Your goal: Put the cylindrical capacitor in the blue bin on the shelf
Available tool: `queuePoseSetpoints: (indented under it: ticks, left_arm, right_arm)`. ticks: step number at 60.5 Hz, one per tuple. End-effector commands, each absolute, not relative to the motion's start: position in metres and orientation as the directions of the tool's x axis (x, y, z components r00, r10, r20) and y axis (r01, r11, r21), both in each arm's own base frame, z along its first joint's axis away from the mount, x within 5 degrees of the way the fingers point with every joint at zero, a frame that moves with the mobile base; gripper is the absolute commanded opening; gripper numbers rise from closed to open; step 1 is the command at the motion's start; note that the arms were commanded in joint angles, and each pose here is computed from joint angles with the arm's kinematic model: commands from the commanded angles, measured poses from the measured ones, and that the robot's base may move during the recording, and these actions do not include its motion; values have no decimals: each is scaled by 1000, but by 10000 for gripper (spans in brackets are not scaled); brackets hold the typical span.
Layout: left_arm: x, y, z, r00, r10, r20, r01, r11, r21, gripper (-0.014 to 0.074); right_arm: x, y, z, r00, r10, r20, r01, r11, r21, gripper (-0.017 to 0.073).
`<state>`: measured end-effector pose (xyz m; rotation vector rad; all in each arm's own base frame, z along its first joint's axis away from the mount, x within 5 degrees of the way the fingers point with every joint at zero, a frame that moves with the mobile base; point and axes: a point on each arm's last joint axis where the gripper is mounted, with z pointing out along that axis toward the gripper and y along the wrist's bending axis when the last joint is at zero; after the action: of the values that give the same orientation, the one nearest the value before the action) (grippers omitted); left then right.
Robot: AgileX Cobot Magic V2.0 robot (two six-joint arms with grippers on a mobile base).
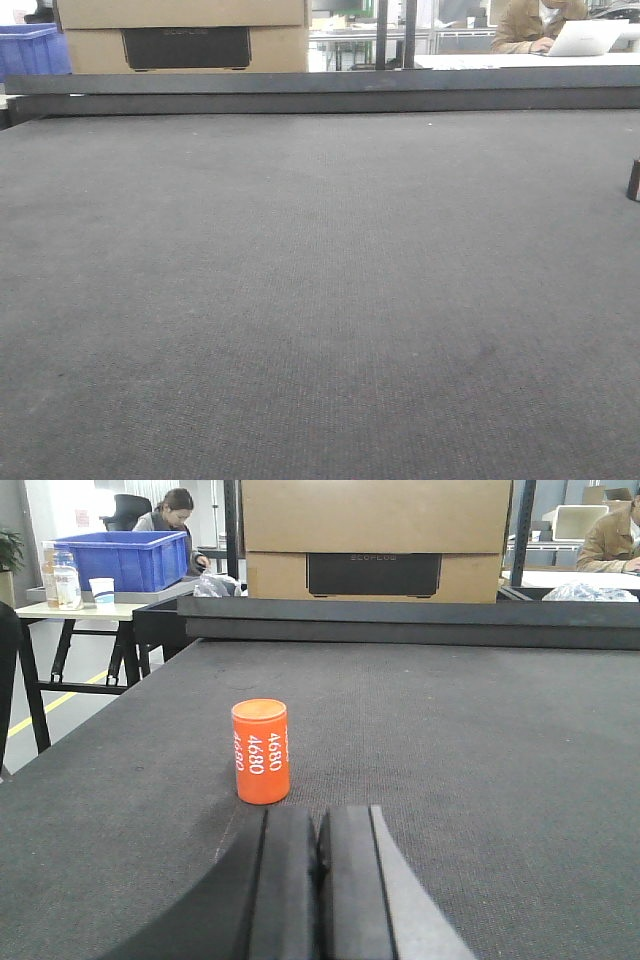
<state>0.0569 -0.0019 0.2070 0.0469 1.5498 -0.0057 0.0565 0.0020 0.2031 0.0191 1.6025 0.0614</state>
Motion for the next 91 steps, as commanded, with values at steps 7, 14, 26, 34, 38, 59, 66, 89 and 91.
queuePoseSetpoints:
  ticks: [7, 14, 26, 34, 38, 59, 66, 89, 91]
  left_arm:
    - [56, -2, 210, 52, 20, -998, 31, 999, 22, -111]
    - [56, -2, 210, 52, 20, -998, 31, 999, 22, -111]
    - [56, -2, 210, 52, 20, -998, 31, 999, 22, -111]
    - [56, -2, 210, 54, 20, -998, 31, 999, 22, -111]
    - [56, -2, 210, 53, 9, -999, 32, 999, 11, -111]
    - [54, -2, 226, 227, -24, -973, 35, 999, -17, -111]
    - [51, -2, 240, 256, -25, -966, 35, 999, -17, -111]
    - [44, -2, 337, 79, -17, -997, 39, 999, -14, -43]
    - [48, -2, 343, 59, -16, -998, 39, 999, -14, 12]
  right_arm:
    - [56, 2, 205, -10, 46, -999, -28, 999, 46, -162]
    - [56, 2, 205, -10, 46, -999, -28, 999, 46, -162]
    - [56, 2, 205, -10, 46, -999, -28, 999, 46, -162]
    - [56, 2, 205, -2, 46, -999, -28, 999, 46, -162]
    - [56, 2, 206, 6, 46, -999, -27, 999, 46, -162]
    - [56, 1, 217, 128, 88, -988, -24, 996, 85, -162]
    - [45, 1, 261, 239, 96, -966, -38, 995, 89, -162]
    - [30, 3, 388, 266, 93, -960, -73, 994, 76, 25]
    - [39, 4, 393, 244, 92, -965, -71, 994, 77, 142]
